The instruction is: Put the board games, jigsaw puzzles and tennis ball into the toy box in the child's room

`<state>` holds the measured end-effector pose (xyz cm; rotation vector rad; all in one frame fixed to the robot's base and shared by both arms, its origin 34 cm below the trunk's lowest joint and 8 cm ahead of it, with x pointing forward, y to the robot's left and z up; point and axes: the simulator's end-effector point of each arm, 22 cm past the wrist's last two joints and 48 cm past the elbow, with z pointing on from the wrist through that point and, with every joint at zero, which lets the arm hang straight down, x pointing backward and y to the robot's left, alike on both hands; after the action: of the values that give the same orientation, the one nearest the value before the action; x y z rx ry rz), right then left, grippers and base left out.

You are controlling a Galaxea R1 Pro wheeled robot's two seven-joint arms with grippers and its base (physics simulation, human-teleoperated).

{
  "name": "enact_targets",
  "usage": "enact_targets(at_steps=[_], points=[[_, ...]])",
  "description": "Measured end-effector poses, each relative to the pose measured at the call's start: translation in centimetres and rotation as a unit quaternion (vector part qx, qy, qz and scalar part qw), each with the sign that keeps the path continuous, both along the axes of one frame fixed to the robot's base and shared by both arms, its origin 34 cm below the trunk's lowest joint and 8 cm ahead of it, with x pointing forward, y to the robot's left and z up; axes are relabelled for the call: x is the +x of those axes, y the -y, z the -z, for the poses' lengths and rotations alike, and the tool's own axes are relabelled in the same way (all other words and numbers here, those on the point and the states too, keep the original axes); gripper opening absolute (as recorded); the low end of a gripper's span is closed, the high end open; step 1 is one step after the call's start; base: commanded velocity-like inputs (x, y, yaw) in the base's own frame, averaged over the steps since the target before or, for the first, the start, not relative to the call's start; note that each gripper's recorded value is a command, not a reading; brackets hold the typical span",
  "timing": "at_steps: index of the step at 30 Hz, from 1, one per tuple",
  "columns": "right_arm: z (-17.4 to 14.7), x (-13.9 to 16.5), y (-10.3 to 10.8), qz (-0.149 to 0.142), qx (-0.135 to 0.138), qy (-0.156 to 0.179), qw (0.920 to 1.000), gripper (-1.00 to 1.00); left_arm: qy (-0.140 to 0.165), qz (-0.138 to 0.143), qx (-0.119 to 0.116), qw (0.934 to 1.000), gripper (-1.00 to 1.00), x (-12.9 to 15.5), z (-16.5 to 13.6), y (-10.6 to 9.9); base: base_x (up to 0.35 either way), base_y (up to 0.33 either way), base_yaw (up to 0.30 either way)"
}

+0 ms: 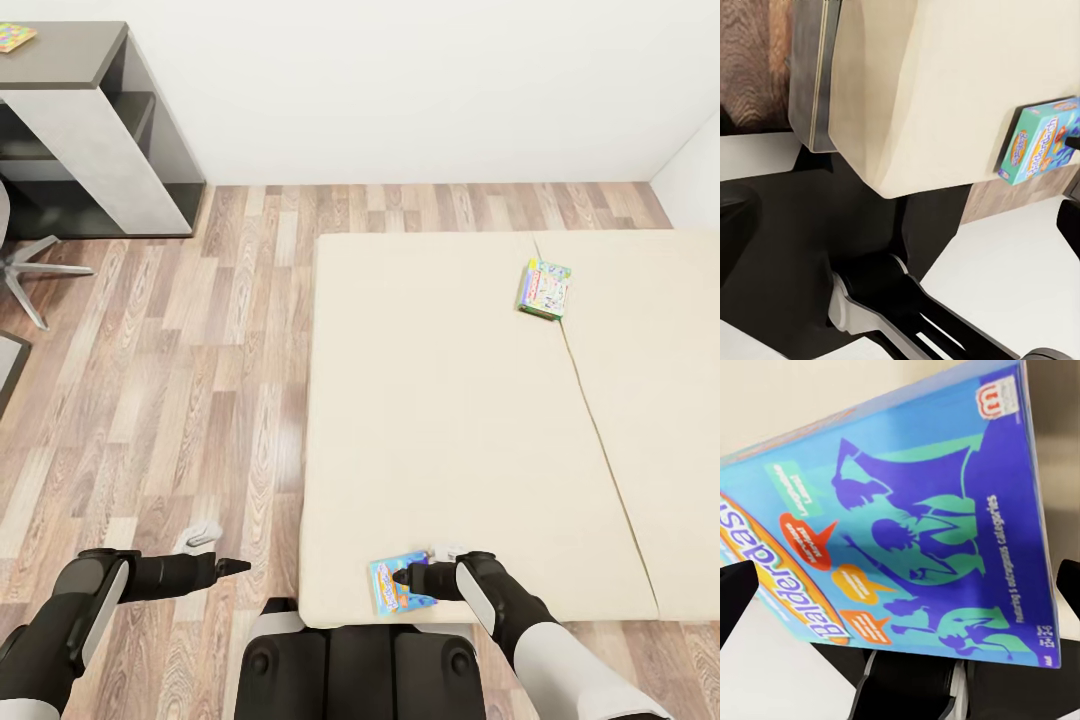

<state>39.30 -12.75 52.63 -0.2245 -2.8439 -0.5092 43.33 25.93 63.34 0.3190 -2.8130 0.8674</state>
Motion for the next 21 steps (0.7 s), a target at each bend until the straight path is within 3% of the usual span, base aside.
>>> enact_targets(at_steps=[21], points=[[0.00, -0.03, 0.01, 0.000, 0.000, 0.000, 1.0000, 1.00, 0.000, 0.000, 0.000, 1.0000, 1.00, 0.00, -0.01, 0.01, 0.000, 0.013, 0.000]])
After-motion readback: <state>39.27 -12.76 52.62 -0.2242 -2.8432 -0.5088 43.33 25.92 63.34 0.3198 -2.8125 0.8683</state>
